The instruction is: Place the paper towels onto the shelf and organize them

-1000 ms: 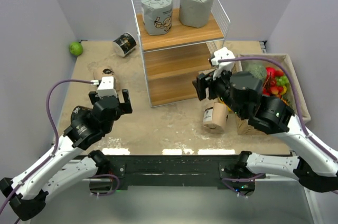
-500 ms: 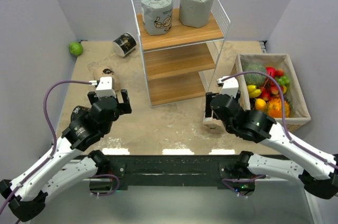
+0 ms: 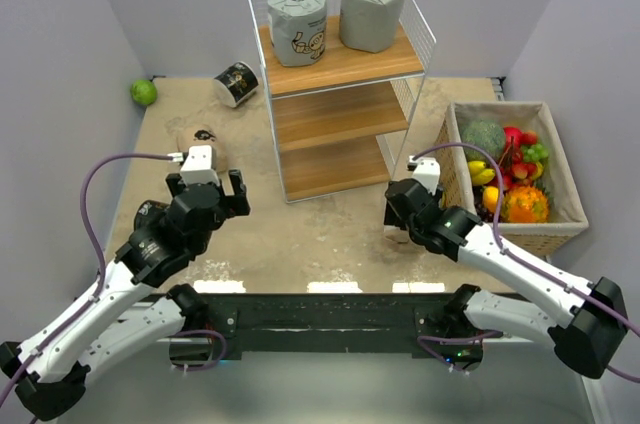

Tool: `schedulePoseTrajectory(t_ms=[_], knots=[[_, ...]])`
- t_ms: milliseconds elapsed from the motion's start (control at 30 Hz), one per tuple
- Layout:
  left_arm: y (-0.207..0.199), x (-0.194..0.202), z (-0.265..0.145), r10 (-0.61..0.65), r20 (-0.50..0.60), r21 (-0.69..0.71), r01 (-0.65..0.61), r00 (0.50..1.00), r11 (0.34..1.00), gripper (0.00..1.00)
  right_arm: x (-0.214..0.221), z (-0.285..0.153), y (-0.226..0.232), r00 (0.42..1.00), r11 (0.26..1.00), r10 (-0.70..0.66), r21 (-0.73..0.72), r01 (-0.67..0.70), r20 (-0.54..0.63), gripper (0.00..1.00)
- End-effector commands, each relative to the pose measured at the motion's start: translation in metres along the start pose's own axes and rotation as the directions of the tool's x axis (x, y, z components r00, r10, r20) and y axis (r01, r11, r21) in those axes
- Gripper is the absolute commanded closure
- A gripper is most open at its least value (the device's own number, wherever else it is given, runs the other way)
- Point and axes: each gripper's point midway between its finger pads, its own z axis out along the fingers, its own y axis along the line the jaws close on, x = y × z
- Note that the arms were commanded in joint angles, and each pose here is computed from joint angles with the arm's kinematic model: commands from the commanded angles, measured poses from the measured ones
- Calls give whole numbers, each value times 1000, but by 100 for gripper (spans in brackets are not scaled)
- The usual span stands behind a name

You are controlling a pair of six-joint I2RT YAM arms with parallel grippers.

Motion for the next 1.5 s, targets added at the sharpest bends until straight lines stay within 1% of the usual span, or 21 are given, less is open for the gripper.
schedulePoseTrajectory(t_ms=[0,133,233,367,533,633,833,933,967,1000,1033,1067,1200,1233,1300,1333,1400,1433,1467], knots=[[0,-8,-2,-14,41,8,13,999,1000,3,-4,9,8,996,997,79,-8,-79,33,31],[0,-8,-1,-12,41,8,12,999,1000,3,0,15,-1,997,997,75,34,-76,36,29],[-1,-7,0,-8,35,11,7,999,1000,3,-3,17,-9,997,995,63,79,-67,41,26],[-2,-6,1,-1,30,12,0,1000,1000,3,-11,13,-13,996,992,65,100,-71,60,22],[-2,-6,0,-6,32,12,5,999,1000,3,-2,17,-21,997,987,65,143,-71,46,15],[-2,-6,0,-5,34,12,4,999,1000,3,6,21,-24,998,986,53,159,-57,26,14],[-3,-6,1,-2,30,10,2,1000,1000,3,12,24,-13,998,992,68,106,-67,-9,16],[-2,-7,0,-7,34,11,6,999,1000,3,17,24,-9,999,996,45,78,-43,-28,23],[-2,-8,-1,-10,36,14,9,999,1000,3,14,24,-4,999,998,41,49,-41,-18,25],[-2,-7,-1,-11,37,14,10,999,1000,3,14,24,0,1000,1000,24,18,-23,-17,27],[-2,-8,-1,-12,40,17,11,999,1000,3,15,23,5,999,999,-32,-28,31,-25,28],[-2,-9,-1,-13,42,18,12,999,1000,3,12,23,12,999,998,-35,-61,34,-17,29],[-2,-7,-1,-7,36,19,7,999,1000,3,12,21,38,992,975,-125,-188,118,-28,35],[-1,-8,-1,-12,38,13,12,999,1000,3,18,15,52,978,948,-207,-250,198,-12,37],[0,-10,-2,-17,43,9,17,999,1000,3,22,6,73,956,905,-291,-311,290,43,37],[1,-11,-3,-20,50,9,20,999,1000,3,29,-5,90,929,859,-361,-358,364,79,36],[2,-11,-3,-20,56,6,19,998,1000,3,43,-11,110,896,808,-435,-399,434,94,36],[2,-12,-3,-21,57,4,21,998,1000,3,50,-24,127,866,760,-483,-430,488,128,36],[3,-11,-4,-21,53,0,21,998,1000,3,59,-24,130,839,740,-531,-417,528,119,36]])
